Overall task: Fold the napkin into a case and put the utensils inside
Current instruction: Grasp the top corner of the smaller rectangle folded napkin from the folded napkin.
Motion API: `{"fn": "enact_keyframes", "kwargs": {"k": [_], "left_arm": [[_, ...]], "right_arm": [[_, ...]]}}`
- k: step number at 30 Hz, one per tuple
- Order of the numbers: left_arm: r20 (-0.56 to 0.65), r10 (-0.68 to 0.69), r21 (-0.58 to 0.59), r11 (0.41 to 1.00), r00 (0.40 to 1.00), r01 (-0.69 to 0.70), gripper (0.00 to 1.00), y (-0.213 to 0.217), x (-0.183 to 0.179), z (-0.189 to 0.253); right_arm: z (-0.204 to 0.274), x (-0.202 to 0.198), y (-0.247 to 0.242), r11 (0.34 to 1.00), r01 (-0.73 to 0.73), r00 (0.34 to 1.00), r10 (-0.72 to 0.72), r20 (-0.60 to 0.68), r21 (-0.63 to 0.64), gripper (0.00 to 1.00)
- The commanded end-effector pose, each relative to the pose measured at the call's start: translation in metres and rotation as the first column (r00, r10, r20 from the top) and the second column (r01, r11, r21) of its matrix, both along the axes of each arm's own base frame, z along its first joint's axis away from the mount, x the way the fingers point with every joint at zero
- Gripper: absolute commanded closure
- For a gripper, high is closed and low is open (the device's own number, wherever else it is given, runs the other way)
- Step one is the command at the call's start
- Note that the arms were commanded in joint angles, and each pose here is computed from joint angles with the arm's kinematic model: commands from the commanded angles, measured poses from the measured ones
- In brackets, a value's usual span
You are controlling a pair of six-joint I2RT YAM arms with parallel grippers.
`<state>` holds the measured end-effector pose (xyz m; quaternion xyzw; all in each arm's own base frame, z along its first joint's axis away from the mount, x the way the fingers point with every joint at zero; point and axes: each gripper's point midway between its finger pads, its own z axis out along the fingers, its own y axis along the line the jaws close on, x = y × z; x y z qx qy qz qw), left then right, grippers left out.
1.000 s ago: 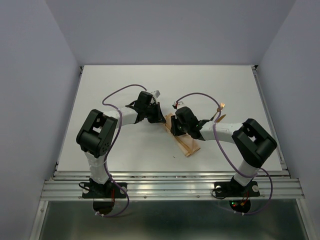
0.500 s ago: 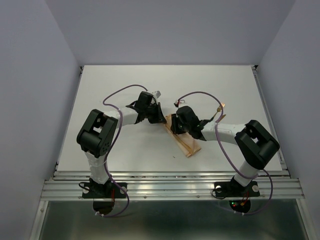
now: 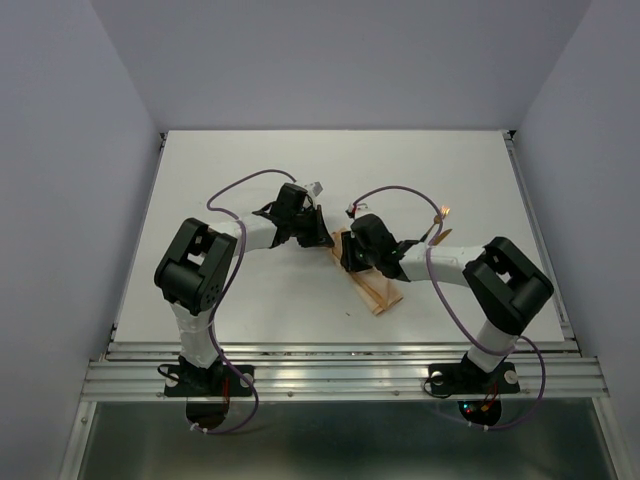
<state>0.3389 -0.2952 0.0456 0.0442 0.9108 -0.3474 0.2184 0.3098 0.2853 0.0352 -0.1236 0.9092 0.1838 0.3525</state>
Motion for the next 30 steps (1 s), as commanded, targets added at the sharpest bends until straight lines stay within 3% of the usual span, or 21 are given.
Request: {"fn": "enact_keyframes", "kwargs": {"k": [1, 3, 11, 17, 22, 30], "left_arm": [[0.033, -0.022, -0.031, 0.999, 0.999, 0.023, 1.0, -0.009, 0.004, 0.012], [0.032, -0.022, -0.03, 0.999, 0.999, 0.023, 1.0, -0.009, 0.003, 0.012], [0.032, -0.022, -0.032, 0.999, 0.999, 0.023, 1.0, -0.01, 0.003, 0.012], [0.028, -0.028, -0.029, 0.999, 0.999, 0.029, 1.0, -0.01, 0.001, 0.01], [0.026, -0.032, -0.033, 0.999, 0.999, 0.033, 1.0, -0.011, 0.001, 0.01], [0.024, -0.031, -0.031, 0.999, 0.999, 0.032, 1.0, -0.011, 0.001, 0.009]], "right_arm": [[-0.005, 0.001, -0.003, 1.0, 0.01, 1.0, -0.009, 0.017, -0.028, 0.67], [-0.006, 0.002, -0.006, 0.999, 0.02, 1.0, -0.019, 0.022, -0.04, 0.69], [0.0, 0.004, -0.002, 1.0, 0.015, 0.999, -0.014, 0.038, -0.017, 0.99], [0.011, 0.004, 0.007, 1.0, -0.015, 0.999, 0.014, 0.043, 0.02, 0.99], [0.014, 0.007, 0.004, 1.0, 0.001, 0.999, -0.002, 0.053, 0.007, 0.76], [0.021, 0.01, -0.006, 0.999, 0.052, 0.995, -0.052, 0.085, 0.001, 0.75]]}}
